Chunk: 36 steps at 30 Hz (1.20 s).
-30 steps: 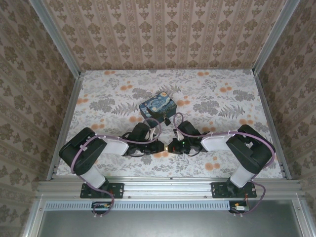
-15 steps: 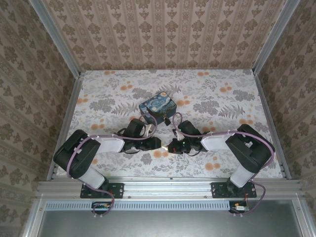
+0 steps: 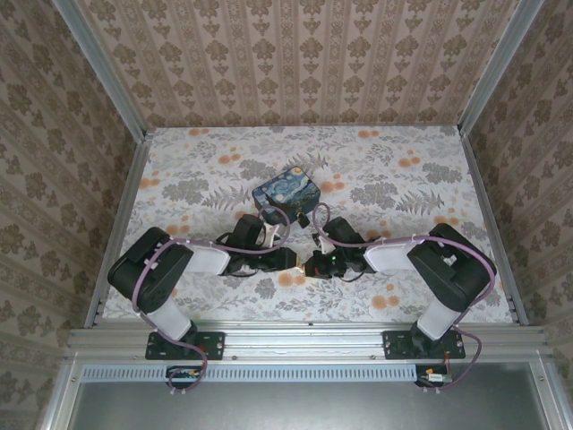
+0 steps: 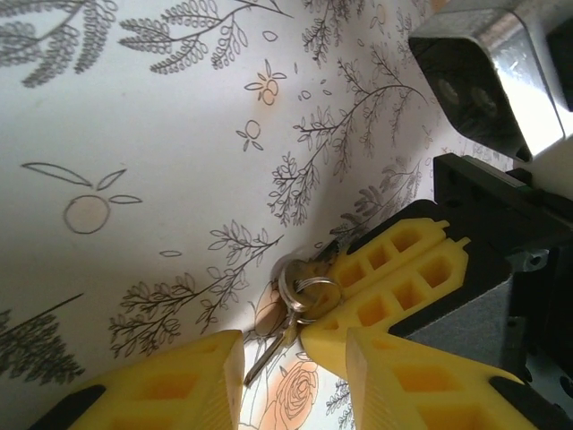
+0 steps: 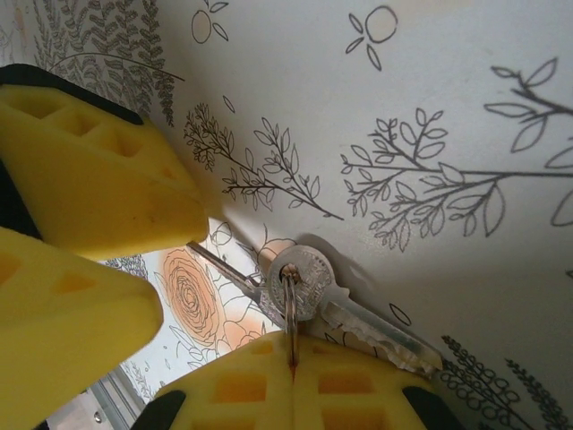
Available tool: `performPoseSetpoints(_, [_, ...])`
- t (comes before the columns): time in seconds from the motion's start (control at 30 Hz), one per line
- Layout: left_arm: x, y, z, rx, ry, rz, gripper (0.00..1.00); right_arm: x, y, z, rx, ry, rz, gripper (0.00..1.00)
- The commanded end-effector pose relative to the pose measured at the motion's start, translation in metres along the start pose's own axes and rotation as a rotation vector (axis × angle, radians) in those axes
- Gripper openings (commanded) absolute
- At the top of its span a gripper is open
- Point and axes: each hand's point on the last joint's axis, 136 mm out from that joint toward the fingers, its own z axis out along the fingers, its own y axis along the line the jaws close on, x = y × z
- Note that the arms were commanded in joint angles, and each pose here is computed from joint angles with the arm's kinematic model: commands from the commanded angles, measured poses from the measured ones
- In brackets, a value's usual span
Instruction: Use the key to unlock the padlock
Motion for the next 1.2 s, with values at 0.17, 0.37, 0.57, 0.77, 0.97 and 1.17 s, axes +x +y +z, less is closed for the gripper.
performPoseSetpoints(0.17, [0.019,0.0,0.005,0.022,0.057,-0.003,0.33,-0.003,-0.037,0.013,0.139,-0.033,0.021,0.03])
performPoseSetpoints(0.37, [0.022,0.002,0.004,0.017,0.056,-0.009,0.24,-0.005,-0.038,0.012,0.135,-0.04,0.035,0.03])
performPoseSetpoints(0.57, [0.023,0.005,0.004,0.013,0.05,-0.017,0.18,-0.004,-0.04,0.012,0.131,-0.039,0.043,0.03])
performPoseSetpoints(0.77, [0.022,0.004,0.005,0.017,0.054,-0.013,0.04,-0.004,-0.038,0.012,0.122,-0.037,0.043,0.04])
performPoseSetpoints(0.97, [0.018,0.005,0.009,0.006,0.068,-0.002,0.0,-0.005,-0.031,0.008,0.096,-0.033,0.04,0.18])
performPoseSetpoints(1.17, [0.007,-0.011,-0.018,-0.063,0.064,0.062,0.0,-0.023,-0.024,-0.046,0.11,-0.104,-0.004,0.48])
